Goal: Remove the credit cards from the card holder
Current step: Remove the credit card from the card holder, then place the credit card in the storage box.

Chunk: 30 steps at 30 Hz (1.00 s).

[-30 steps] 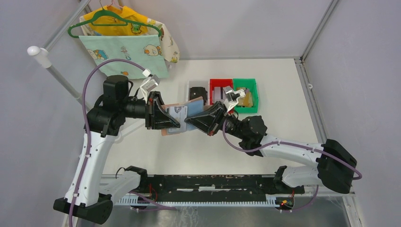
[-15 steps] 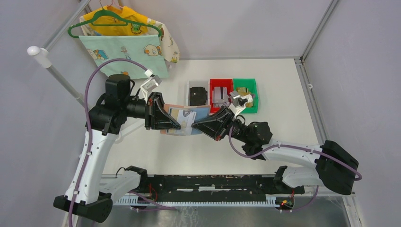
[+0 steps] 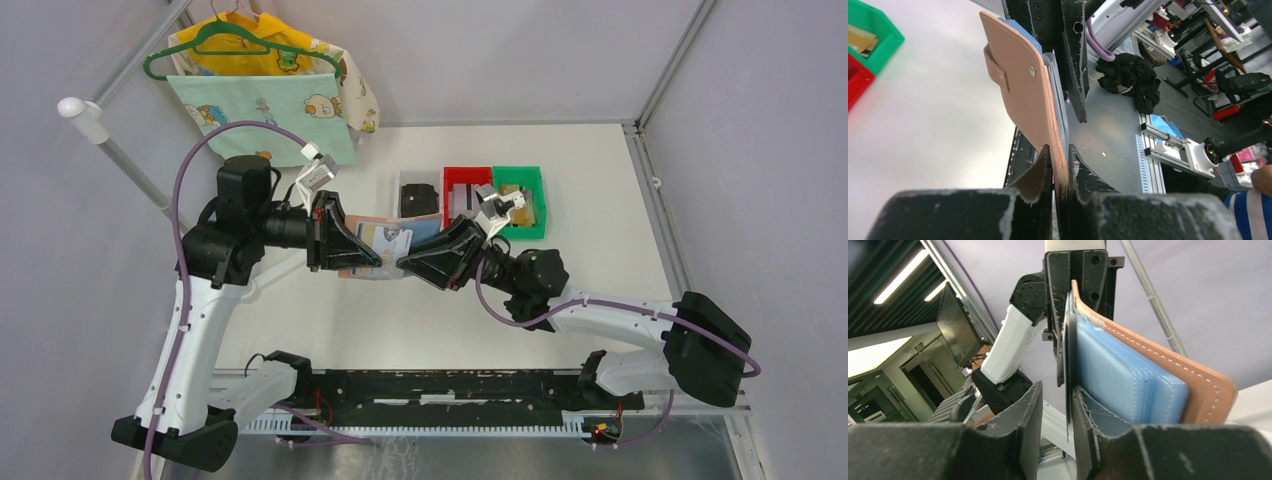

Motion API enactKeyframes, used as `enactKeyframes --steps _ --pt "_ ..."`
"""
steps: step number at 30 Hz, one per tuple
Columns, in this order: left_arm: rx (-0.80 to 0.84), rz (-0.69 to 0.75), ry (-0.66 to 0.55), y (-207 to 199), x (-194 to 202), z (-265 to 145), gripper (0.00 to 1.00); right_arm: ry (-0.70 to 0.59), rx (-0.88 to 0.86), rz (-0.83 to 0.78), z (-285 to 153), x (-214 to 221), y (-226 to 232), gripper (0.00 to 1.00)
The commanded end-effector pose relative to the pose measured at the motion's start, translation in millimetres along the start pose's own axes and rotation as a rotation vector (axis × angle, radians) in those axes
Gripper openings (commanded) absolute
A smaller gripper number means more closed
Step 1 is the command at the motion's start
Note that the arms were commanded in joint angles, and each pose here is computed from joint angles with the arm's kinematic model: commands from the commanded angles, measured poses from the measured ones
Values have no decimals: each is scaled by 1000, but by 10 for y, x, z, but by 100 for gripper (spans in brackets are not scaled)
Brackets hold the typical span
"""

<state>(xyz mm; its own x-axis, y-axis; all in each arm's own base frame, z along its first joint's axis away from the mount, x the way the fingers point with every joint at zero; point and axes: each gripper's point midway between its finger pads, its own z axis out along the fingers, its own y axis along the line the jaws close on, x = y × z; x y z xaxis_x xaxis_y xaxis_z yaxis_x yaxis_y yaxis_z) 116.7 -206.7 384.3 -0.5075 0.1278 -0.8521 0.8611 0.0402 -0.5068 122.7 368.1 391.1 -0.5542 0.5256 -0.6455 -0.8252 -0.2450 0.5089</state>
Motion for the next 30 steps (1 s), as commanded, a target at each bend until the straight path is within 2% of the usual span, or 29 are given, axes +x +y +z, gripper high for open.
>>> enactKeyframes --steps 1,4,12,16,19,23,27,30 --pt "-21 37 -15 -89 -88 -18 2 -1 -12 -29 111 -59 26 28" --pt "-35 35 -13 -46 -78 -13 2 0 4 -48 93 -88 3 0" --pt "-76 60 1 59 -50 -19 2 -36 117 -151 -395 -503 -133 0" --pt "-108 86 19 131 -8 -32 2 -30 251 -227 -710 -725 -291 0" --pt "-112 116 26 144 18 -38 2 -16 397 -270 -948 -906 -531 0" --pt "-97 158 31 117 41 -43 2 -3 595 -249 -1323 -1146 -941 0" --pt "-64 225 28 19 65 -57 2 19 713 -167 -1656 -1207 -1367 0" --pt "-51 277 26 -23 98 -67 2 49 834 -186 -1885 -1240 -1726 0"
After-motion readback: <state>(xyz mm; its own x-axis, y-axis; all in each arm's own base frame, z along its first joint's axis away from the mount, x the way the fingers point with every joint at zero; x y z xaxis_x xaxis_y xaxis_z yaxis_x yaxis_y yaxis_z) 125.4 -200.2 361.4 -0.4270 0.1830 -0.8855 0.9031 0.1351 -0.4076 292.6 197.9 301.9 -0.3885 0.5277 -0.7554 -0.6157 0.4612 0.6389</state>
